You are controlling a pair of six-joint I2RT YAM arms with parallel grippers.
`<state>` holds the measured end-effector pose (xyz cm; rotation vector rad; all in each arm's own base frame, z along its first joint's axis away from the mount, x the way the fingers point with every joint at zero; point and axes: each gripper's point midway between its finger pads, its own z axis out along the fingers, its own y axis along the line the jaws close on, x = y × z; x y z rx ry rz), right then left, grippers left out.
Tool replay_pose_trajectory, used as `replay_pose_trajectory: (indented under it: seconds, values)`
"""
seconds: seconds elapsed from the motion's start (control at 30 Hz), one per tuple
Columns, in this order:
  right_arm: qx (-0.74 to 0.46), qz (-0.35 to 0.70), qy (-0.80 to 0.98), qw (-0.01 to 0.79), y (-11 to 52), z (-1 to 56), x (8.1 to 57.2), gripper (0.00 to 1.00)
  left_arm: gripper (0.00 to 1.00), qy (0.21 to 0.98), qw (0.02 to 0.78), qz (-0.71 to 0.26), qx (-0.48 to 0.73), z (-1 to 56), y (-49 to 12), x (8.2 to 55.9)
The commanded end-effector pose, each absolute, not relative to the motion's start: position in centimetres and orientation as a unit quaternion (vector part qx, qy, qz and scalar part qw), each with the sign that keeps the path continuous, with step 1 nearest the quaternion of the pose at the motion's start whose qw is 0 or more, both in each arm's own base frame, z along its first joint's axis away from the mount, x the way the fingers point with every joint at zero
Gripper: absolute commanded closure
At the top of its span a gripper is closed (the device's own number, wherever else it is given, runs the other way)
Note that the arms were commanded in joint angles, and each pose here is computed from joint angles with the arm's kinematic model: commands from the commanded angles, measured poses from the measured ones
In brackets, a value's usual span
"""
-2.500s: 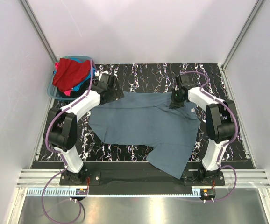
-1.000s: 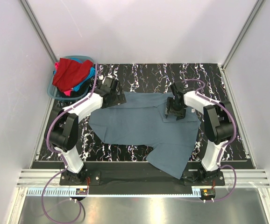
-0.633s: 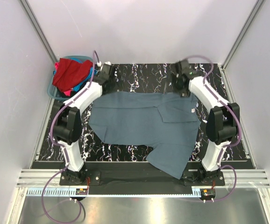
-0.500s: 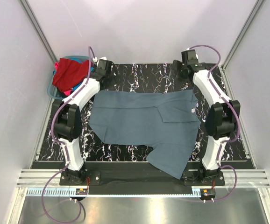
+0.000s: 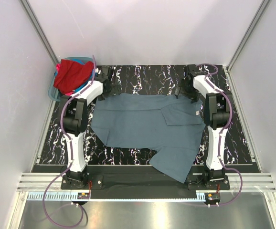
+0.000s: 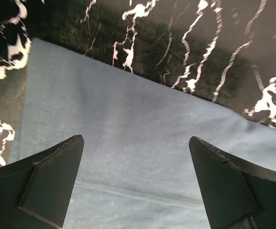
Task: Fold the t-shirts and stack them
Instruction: Fold the tshirt
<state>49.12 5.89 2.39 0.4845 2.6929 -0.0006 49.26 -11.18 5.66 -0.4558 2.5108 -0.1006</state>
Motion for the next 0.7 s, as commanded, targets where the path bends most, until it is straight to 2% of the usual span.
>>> replay_pose_trajectory:
  seconds: [0.0,0.37,0.6,0.67]
  values:
    - [0.185,-0.009,0.958,0.218,5.1,2.5,50.5,0.00,0.01,0.938,0.288,-0.053,-0.183,5.7,-11.1,50.3]
    - [0.202,-0.019,0.957,0.209,1.6,0.2,51.5,0.02,0.01,0.941,0.264,-0.092,-0.192,3.3,-12.5,52.3]
    - [0.169,0.017,0.956,0.241,2.2,0.9,55.9,0.02,0.01,0.930,0.271,-0.138,-0.206,4.2,-14.4,55.3]
    - [0.170,0.019,0.959,0.225,2.1,-0.4,56.4,0.02,0.01,0.930,0.269,-0.141,-0.207,3.6,-14.6,55.9]
